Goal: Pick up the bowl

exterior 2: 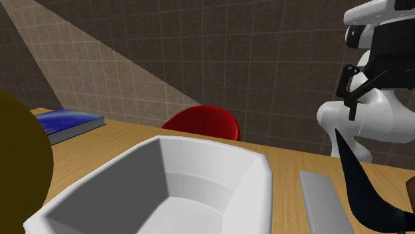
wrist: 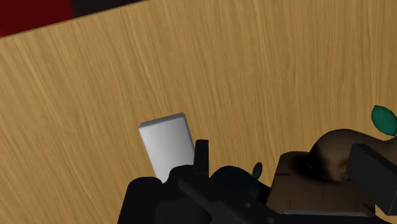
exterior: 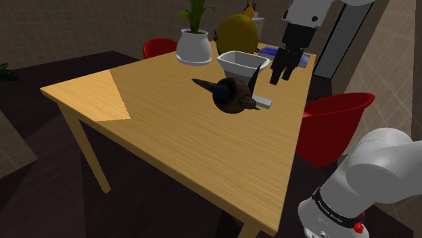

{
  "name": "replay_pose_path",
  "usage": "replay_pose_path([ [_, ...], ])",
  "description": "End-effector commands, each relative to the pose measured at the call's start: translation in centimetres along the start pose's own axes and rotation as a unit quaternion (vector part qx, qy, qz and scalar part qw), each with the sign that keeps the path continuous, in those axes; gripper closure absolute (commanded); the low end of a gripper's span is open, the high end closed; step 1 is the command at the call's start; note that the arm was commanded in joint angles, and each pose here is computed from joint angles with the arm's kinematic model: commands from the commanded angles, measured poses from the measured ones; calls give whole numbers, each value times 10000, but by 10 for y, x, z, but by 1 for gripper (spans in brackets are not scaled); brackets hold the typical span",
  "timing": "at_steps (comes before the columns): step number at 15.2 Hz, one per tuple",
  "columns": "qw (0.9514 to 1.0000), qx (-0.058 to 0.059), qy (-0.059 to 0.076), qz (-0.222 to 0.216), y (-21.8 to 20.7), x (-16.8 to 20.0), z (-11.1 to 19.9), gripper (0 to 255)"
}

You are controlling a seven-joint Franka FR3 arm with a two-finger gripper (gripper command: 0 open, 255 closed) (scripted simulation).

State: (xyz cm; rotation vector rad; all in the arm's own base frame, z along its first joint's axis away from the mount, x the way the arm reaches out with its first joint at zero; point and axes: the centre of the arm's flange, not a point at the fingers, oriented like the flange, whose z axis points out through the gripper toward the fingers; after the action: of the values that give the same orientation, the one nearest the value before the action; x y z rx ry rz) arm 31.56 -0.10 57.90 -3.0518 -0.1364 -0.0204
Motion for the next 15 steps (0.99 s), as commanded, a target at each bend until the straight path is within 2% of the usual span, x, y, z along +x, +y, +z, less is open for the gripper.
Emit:
replay_pose_path([
  [1,10000,0,0,0,0,0,0,0],
  [8,9979,-524,61,-378,27,79,5,0],
  [15,9916,-1046,121,-755,48,160,7,0],
])
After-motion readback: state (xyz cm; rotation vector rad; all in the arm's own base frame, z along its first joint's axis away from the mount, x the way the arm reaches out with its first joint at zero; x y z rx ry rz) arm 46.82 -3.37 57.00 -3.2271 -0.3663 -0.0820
